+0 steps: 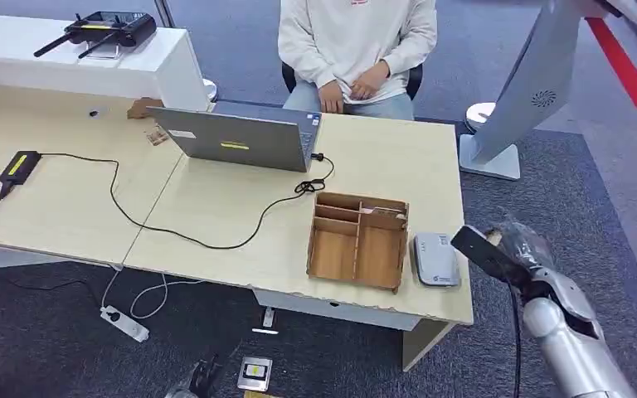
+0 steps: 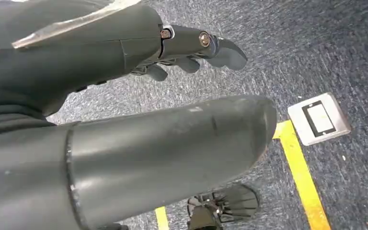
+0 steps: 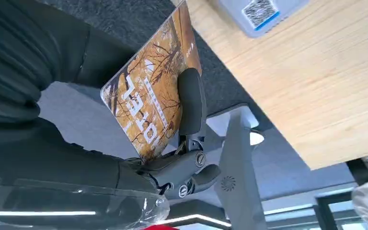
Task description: Pass the card to the sensor for recognition and then transmit it.
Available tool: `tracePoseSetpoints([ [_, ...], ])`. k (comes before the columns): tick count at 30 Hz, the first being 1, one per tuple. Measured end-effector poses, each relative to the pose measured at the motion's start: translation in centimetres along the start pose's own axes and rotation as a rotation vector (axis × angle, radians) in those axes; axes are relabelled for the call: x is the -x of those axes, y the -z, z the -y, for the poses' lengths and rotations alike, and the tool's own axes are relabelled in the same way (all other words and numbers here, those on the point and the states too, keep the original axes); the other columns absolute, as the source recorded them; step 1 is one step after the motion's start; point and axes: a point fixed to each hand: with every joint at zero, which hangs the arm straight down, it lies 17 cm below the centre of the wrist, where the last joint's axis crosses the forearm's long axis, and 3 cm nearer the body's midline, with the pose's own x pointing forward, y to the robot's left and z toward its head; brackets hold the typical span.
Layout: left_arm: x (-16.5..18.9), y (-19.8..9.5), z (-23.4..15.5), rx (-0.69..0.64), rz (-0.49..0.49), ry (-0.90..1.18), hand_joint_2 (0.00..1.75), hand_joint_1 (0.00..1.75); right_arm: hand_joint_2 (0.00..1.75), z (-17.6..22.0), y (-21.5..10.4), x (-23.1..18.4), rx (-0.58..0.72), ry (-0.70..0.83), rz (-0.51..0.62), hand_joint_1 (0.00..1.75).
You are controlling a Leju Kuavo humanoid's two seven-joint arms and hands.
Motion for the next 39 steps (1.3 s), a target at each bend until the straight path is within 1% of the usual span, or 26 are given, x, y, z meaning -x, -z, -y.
tracePoseSetpoints([
  [7,-0.3,0.1,-0.3,-0.002,-0.003,0.013,0.0,0.0,1.75,-1.1,-0.2,-2.5,-0.045,-0.001,0.041,1.75],
  [15,-0.6,0.2,-0.3,0.003,-0.007,0.028,0.0,0.0,1.75,-1.8,-0.2,-4.3,-0.052,0.015,0.065,1.75],
  [28,-0.8,0.2,-0.2,0.006,-0.004,0.026,0.0,0.0,1.75,-2.3,-0.2,-5.2,-0.061,0.023,0.077,1.75],
  [39,-0.7,0.1,0.2,0.026,-0.012,0.021,0.0,0.0,1.75,-4.0,-0.3,-6.4,-0.132,0.011,0.101,1.75],
])
